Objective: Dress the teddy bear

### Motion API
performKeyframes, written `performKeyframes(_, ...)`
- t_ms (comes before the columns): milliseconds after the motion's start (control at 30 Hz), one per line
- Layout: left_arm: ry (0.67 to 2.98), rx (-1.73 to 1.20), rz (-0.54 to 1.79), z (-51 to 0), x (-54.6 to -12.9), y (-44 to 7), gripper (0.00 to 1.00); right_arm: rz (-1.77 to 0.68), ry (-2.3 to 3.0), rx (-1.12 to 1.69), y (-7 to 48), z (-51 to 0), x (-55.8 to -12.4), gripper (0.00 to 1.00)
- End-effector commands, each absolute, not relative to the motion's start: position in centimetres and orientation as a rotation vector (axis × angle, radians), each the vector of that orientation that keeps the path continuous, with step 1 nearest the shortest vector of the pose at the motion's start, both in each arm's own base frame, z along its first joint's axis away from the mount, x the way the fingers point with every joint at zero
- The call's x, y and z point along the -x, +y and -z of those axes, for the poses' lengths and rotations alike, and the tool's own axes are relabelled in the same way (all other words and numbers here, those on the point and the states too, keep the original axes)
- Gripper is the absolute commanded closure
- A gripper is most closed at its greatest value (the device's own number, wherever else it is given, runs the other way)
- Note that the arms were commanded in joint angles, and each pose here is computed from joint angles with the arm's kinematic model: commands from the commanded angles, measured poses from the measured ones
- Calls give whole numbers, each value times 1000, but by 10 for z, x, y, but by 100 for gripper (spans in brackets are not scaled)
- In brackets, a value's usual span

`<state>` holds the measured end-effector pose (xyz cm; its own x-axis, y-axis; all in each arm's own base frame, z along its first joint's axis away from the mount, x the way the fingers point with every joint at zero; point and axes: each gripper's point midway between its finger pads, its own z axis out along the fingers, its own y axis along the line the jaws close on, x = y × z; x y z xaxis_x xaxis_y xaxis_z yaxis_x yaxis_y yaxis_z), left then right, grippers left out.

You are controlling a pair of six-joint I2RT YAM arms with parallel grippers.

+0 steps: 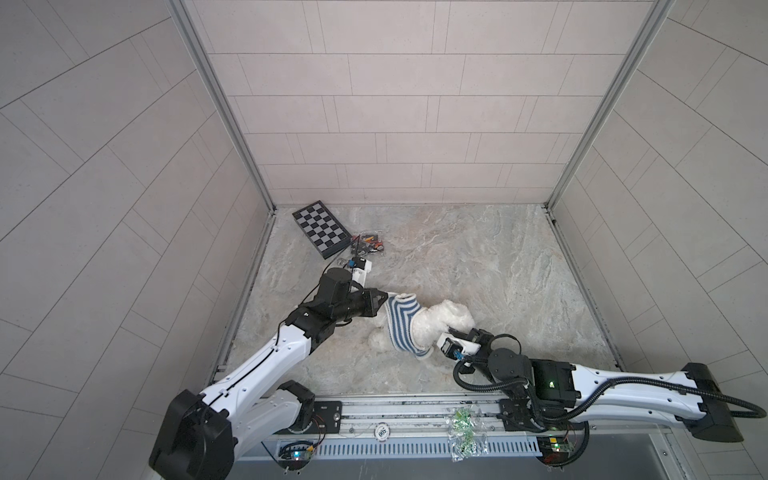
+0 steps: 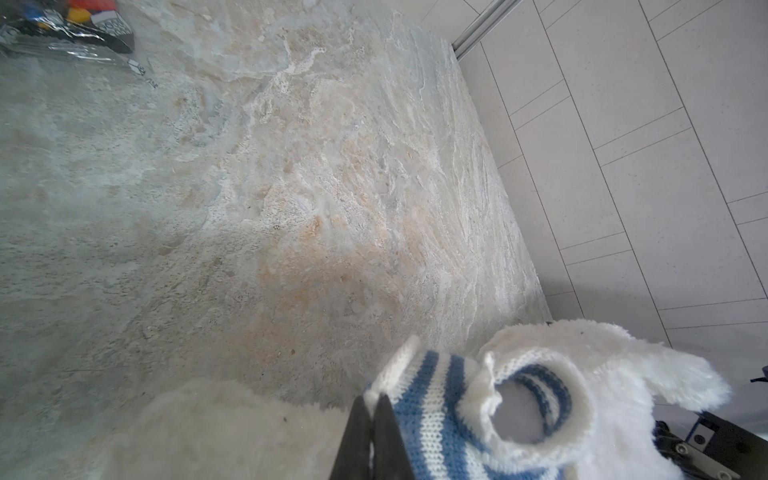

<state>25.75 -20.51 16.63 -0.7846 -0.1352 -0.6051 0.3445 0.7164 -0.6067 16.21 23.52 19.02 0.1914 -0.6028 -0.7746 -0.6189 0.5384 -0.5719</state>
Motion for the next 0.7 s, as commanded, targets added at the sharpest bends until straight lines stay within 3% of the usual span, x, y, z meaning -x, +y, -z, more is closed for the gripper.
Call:
performKeyframes(0, 2303, -148, 885, -156, -254, -187, 100, -6, 1447, 1065, 234, -206, -165, 100)
performKeyframes(233, 2260, -208, 1010, -167, -246, -201, 97, -18, 1439, 1087, 241, -207, -163, 100)
performKeyframes(433, 2228, -358, 964, -194, -232, -199, 71, -38, 1424, 1105, 245, -209, -160, 100)
performKeyframes(667, 2136, -467, 1010, -230, -222, -207, 47, -47, 1385, 1162, 251, -213, -155, 100)
